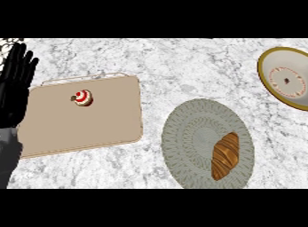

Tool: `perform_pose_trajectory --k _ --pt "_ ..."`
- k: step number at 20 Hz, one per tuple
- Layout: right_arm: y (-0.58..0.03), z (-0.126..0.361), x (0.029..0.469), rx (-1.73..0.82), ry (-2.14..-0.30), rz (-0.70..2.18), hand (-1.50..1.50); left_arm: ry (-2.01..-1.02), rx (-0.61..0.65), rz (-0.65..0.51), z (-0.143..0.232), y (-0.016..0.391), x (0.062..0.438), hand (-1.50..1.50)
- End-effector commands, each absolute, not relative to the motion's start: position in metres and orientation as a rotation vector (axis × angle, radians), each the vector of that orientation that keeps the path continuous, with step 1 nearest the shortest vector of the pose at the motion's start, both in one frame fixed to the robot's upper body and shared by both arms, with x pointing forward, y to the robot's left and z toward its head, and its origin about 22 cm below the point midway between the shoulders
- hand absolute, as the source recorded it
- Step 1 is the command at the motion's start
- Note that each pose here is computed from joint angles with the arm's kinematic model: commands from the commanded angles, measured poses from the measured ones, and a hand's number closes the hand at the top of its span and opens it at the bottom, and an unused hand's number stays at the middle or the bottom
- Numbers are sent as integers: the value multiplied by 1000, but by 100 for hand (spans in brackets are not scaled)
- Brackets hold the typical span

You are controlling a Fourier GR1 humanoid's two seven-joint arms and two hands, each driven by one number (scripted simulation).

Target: Pick the pear from the placemat and place it in the bowl

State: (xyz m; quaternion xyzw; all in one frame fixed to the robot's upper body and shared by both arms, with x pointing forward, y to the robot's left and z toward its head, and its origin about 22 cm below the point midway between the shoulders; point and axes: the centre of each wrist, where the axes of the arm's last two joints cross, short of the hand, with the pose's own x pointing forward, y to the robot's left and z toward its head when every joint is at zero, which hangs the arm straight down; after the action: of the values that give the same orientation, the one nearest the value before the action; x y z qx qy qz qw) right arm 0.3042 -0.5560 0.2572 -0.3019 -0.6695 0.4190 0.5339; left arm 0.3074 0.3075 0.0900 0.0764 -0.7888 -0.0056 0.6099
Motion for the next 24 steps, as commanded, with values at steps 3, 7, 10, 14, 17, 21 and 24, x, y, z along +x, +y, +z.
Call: perform_pose_trajectory --k 3,7,10,14,17,21,24 --pt "-524 235 341 -486 -1594 1098 150 -1826 168 -21 100 309 310 0" --pt "-496 214 366 -464 -1569 1155 150 -1821 201 7 90 298 311 0" --pt "-475 179 382 -522 -1534 1143 150 -1811 189 -6 93 304 312 0" --pt "-471 134 378 -610 -1448 1200 150 -1821 163 -18 99 304 307 0" --pt "-456 115 386 -585 -1392 1059 150 -1805 168 -12 86 309 313 0" --pt "-442 105 393 -454 -1393 942 -150 -1816 151 -19 86 298 310 0" --pt "-454 82 376 -370 -1475 831 -150 -1835 183 0 96 309 309 0"
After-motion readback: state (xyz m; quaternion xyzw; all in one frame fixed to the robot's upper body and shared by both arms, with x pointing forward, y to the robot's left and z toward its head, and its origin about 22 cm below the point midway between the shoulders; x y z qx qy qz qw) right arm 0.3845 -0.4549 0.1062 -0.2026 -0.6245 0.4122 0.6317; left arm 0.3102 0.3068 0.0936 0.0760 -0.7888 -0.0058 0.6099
